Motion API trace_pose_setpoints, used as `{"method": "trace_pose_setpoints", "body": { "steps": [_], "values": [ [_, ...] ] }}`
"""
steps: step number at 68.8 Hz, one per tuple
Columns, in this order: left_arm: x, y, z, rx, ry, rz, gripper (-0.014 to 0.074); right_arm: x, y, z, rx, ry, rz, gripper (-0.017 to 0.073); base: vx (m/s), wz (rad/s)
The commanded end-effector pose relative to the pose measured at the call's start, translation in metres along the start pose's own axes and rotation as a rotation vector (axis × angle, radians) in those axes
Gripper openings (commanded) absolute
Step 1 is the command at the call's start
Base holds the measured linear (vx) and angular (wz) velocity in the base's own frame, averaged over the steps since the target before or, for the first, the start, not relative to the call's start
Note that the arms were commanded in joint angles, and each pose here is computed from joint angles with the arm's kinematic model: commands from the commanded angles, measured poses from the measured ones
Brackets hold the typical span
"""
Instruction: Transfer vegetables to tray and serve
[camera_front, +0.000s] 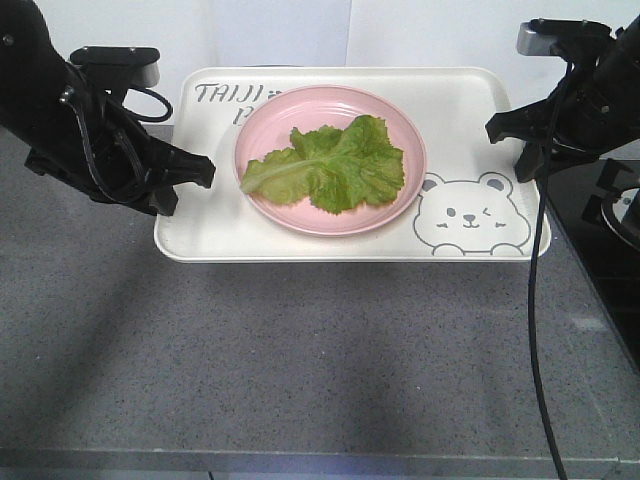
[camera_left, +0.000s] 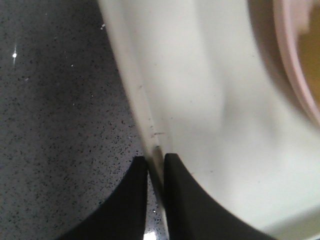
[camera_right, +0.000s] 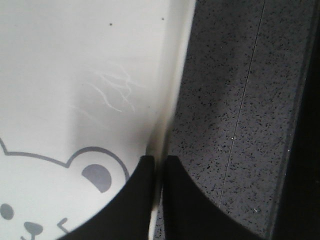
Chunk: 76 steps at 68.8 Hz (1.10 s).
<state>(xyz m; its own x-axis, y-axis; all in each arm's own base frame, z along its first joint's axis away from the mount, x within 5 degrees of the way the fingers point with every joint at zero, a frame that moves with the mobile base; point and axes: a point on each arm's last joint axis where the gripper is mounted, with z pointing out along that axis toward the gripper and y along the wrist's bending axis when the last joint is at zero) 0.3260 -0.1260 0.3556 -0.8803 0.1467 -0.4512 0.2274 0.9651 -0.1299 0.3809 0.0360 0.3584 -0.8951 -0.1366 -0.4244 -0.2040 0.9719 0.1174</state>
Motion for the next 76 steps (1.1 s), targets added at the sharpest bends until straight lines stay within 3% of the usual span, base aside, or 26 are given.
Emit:
{"method": "trace_pose_setpoints", "body": {
  "steps": [1, 76],
  "values": [
    [-0.0078, -0.0103, -0.0303, 0.062, -0.147, 0.023, -0.0006, 0.0014, 0.0100, -0.0307, -0.035, -0.065, -0.041, -0.0006, 0.06, -0.01],
    [-0.0078, -0.0103, -0.0303, 0.062, -0.147, 0.023, -0.0006, 0.0014, 0.0100, -0.0307, -0.035, -0.065, -0.041, -0.0006, 0.04, -0.01]
  ]
}}
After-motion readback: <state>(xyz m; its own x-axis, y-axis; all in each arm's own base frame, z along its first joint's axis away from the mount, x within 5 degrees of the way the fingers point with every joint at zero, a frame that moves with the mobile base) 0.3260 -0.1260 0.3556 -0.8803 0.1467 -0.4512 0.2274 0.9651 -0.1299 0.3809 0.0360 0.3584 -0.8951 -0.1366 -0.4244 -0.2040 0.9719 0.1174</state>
